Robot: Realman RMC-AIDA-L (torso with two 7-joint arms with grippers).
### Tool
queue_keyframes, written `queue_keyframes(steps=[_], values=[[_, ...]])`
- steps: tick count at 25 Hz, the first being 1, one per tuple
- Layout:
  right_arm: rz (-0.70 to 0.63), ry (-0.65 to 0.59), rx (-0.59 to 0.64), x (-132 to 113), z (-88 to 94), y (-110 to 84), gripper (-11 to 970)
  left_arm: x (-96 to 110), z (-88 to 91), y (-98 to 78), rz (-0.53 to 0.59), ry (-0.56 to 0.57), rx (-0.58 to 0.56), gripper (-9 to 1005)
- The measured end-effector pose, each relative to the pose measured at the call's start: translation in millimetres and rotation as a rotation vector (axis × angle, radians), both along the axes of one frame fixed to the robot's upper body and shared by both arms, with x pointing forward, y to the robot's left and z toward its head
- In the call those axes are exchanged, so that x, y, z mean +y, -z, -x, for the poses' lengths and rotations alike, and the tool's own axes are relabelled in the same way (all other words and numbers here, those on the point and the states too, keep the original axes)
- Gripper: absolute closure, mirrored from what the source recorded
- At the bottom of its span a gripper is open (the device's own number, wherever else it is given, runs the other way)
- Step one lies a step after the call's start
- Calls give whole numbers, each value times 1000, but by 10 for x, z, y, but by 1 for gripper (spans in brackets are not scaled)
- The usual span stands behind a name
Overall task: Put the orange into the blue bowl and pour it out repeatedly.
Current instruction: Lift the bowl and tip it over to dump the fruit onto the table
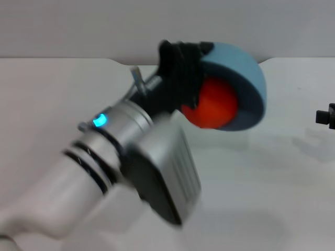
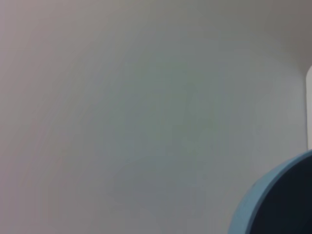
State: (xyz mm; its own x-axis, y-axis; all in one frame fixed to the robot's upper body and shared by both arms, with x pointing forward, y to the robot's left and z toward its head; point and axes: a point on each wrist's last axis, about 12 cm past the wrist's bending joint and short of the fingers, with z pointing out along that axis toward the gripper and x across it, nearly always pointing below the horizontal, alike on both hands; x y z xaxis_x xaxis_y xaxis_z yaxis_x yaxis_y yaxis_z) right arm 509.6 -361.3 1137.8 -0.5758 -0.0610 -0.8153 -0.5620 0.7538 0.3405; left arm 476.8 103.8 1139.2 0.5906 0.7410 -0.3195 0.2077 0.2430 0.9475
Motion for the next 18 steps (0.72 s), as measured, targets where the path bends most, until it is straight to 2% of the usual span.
queue_keyframes(steps=[6, 8, 11, 14, 18], values=[[-14, -7, 2, 6, 16, 1, 450, -35, 123, 270, -111, 23, -230, 997], [-20, -10, 8, 10, 19, 13, 450, -24, 127, 283, -104, 14, -270, 998], [-20, -19, 9, 30, 8, 13, 450, 10, 103, 249, -48, -20, -265, 998], [-31, -34, 6, 72, -20, 15, 450, 50, 27, 137, 77, -93, -183, 998], [-59, -104, -7, 230, -95, 25, 450, 214, -213, -139, 311, -201, 103, 997]])
